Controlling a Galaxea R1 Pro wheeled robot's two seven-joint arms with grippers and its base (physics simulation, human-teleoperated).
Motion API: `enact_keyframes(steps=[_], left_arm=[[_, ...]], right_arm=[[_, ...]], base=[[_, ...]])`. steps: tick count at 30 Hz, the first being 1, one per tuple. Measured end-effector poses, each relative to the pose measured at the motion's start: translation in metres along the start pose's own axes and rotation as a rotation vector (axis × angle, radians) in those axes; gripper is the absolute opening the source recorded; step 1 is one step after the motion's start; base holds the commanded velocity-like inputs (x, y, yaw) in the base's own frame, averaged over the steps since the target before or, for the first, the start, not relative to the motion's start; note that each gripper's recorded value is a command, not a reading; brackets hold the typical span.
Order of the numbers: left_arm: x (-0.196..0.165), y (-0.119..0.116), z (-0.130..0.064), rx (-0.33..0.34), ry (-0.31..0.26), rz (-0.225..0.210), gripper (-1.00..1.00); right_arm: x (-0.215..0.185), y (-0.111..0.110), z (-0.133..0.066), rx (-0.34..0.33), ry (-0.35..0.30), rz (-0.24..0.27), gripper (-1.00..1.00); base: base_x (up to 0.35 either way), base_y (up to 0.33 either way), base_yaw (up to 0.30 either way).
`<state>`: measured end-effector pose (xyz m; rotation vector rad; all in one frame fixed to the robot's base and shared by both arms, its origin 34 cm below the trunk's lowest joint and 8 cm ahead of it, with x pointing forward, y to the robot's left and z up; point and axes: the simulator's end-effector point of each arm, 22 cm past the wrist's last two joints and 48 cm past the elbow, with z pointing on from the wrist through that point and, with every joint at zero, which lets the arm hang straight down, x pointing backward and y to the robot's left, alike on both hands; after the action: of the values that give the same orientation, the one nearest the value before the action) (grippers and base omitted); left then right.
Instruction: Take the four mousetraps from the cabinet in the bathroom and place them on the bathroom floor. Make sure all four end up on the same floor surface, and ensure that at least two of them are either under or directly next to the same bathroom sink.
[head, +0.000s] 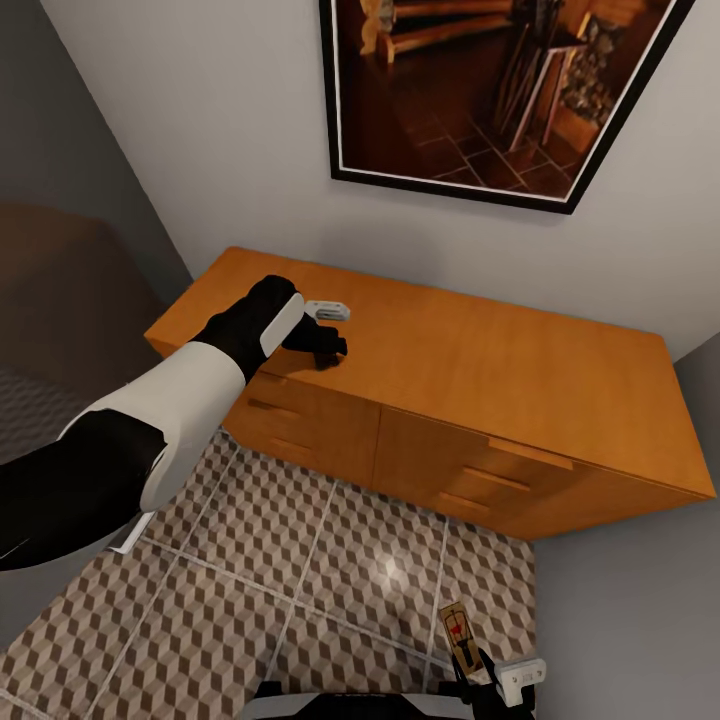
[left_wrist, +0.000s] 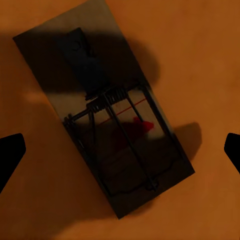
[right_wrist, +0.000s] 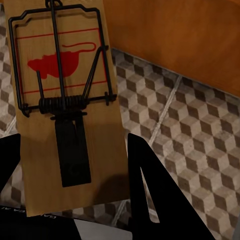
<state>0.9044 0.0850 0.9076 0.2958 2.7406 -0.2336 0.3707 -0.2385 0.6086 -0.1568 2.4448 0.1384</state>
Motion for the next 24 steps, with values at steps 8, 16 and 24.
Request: enact_keyframes(steps=[8, 16, 24], left_arm=[[0.0000, 0.0004, 0.0000, -0.002, 0.000, 0.001, 1.00], [0.0009, 0.0012, 0.0005, -0.004, 0.002, 0.000, 1.00], [0.0012, 0.0016, 0.0007, -0.006, 0.003, 0.000, 1.00]], right_arm=[[-0.0001, 0.0000, 0.0001, 0.000, 0.000, 0.000, -1.00], [-0.0001, -0.0001, 0.0000, 0.001, 0.000, 0.001, -1.00], [-0.0001, -0.0001, 0.0000, 0.000, 0.000, 0.000, -1.00]], base=[[0.000, 0.000, 0.000], [0.000, 0.000, 0.000], [0.000, 0.000, 0.000]])
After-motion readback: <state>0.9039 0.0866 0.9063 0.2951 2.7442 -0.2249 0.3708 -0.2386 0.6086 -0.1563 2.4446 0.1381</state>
